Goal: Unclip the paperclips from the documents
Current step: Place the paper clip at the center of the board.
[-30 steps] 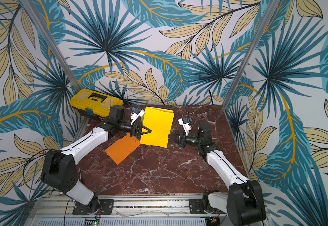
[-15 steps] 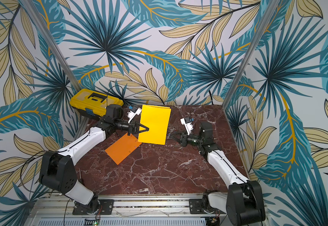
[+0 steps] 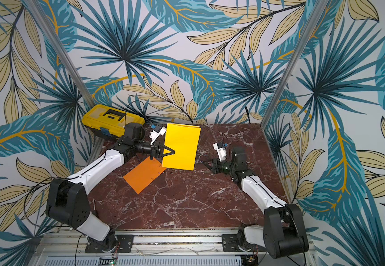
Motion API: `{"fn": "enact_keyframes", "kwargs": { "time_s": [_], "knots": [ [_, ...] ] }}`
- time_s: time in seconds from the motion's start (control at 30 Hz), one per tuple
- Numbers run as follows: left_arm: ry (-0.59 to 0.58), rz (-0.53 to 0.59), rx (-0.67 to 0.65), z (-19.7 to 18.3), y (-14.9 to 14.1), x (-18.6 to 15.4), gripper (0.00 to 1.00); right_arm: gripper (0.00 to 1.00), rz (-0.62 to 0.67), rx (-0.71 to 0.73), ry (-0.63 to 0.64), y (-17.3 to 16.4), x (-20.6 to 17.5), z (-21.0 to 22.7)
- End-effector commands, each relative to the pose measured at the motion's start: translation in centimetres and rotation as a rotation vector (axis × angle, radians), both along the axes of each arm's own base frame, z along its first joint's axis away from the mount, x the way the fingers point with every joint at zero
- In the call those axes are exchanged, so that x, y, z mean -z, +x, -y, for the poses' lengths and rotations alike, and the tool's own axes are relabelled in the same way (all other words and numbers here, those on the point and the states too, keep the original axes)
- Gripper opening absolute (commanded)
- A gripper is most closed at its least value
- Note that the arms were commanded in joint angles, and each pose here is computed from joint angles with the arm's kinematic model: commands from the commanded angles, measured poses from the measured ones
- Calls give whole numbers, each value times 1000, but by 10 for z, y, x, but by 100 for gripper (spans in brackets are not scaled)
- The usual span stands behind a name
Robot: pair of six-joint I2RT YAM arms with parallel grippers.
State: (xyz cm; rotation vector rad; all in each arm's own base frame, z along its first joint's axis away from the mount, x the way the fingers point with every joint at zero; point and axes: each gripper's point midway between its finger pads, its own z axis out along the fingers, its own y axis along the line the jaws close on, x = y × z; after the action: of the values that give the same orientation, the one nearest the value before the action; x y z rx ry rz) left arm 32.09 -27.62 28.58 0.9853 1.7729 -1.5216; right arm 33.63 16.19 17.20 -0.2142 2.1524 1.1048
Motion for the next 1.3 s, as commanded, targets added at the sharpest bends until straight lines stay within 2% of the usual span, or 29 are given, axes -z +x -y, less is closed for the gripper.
{"fn": "enact_keyframes", "kwargs": {
  "time_s": [0.0,0.23,0.53,1.1,1.27],
  "knots": [
    [-11,46,-1,-3,-6,-9,0,6,-148,114,-70,2,43,19],
    [-4,48,-13,-4,-5,-7,0,6,-325,215,-122,9,91,35],
    [11,42,-34,-4,-1,-2,0,6,-444,267,-161,8,121,44],
    [35,31,-70,-4,7,7,0,7,-547,293,-223,3,151,52],
    [41,32,-79,-4,9,8,0,15,-549,293,-230,2,152,52]
  ]
}}
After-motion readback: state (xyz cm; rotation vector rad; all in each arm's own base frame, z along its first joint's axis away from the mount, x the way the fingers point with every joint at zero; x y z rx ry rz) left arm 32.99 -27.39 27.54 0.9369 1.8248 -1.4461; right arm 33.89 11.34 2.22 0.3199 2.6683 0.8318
